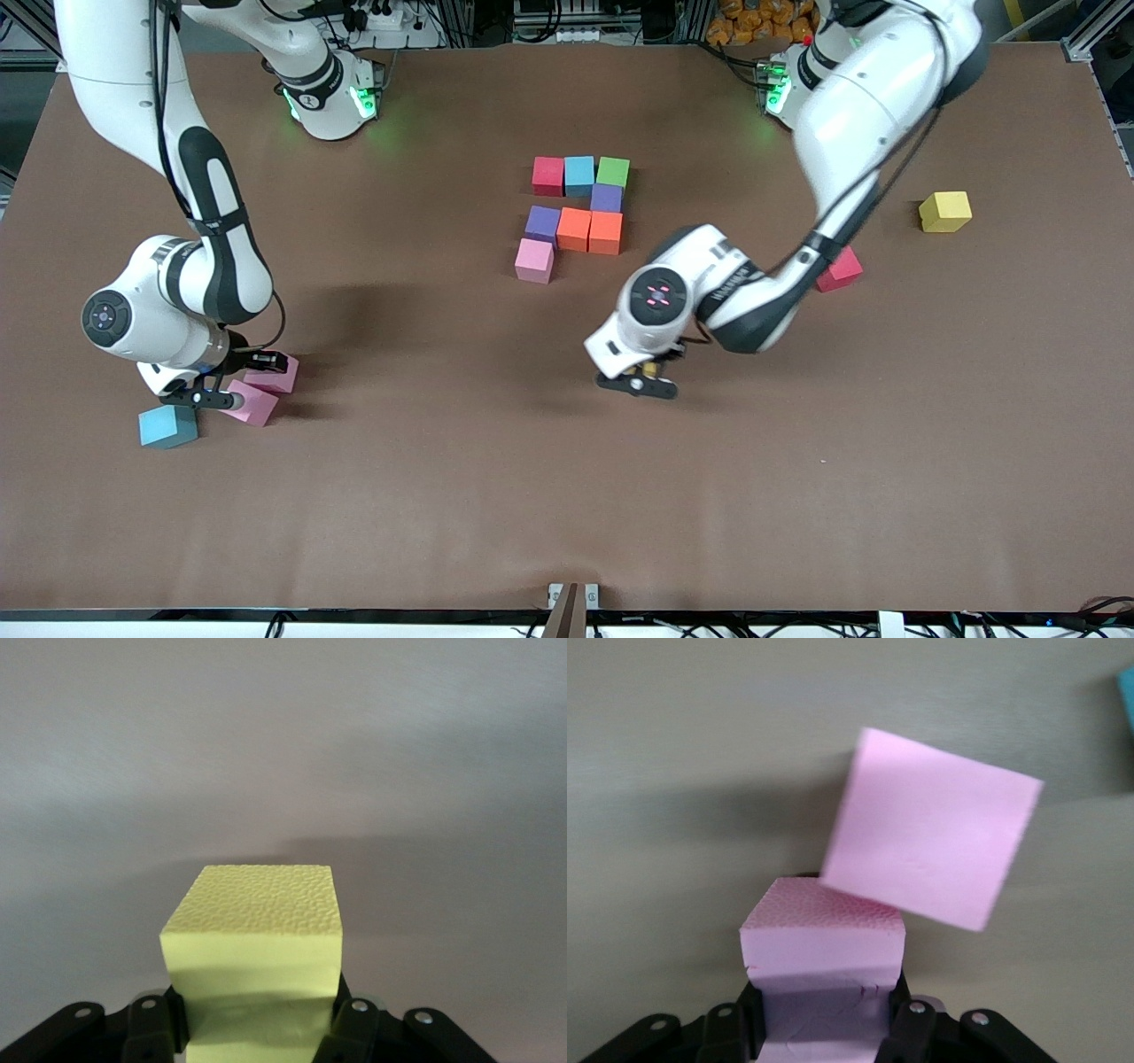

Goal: Form number 2 with 11 blocks
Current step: 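Grasp a pink cube with the right gripper while the left gripper lifts yellow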

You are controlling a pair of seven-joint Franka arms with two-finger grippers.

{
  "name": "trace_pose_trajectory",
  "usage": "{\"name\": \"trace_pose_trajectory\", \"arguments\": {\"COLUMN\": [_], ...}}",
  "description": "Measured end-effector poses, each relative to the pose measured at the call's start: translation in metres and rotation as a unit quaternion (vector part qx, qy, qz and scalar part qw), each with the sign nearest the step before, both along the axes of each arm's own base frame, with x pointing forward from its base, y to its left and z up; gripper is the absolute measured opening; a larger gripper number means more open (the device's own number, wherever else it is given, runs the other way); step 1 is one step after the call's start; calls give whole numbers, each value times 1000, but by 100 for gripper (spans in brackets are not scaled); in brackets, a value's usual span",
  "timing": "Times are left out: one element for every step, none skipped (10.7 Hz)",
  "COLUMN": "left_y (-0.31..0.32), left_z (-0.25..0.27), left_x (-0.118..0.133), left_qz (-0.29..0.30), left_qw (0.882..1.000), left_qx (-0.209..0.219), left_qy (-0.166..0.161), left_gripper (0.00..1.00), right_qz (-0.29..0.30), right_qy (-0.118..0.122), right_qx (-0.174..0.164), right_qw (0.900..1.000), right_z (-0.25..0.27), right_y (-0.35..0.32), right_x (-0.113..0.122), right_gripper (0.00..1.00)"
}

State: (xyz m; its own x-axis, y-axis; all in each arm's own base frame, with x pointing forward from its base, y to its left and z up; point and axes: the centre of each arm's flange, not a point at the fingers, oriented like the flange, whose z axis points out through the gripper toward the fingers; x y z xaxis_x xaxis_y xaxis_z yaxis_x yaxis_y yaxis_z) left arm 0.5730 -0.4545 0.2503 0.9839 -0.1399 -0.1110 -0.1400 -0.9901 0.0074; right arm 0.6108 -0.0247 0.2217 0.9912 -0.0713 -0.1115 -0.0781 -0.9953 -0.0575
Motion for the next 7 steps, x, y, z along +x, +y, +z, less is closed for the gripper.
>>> {"name": "trace_pose_trajectory", "arguments": {"left_y": [-20,-39,-56,-70,-79,-86,-91], "left_z": [-4,-9,-12,-14,-15,-17,-19], "left_x": [-13,-26,-38,-48,-54,-59,-64], "left_qz": [14,27,39,50,58,63,66], "left_qw": [1000,1000,999,998,998,997,997], "left_qx": [-1,-6,-15,-27,-38,-45,-47], "left_qy": [3,4,5,8,12,15,17], "left_gripper": [56,56,56,56,56,56,56], "right_qz": [4,3,-1,-6,-8,-5,1], "right_qy": [14,23,26,24,23,22,18], "right_qx": [10,17,20,21,20,19,18], "right_qw": [1000,1000,999,999,999,1000,1000], "right_z": [12,24,34,43,48,51,53], "right_y": [10,18,28,43,61,82,99], "right_x": [3,6,9,11,11,10,11], "right_gripper": [54,54,54,54,54,54,54]}}
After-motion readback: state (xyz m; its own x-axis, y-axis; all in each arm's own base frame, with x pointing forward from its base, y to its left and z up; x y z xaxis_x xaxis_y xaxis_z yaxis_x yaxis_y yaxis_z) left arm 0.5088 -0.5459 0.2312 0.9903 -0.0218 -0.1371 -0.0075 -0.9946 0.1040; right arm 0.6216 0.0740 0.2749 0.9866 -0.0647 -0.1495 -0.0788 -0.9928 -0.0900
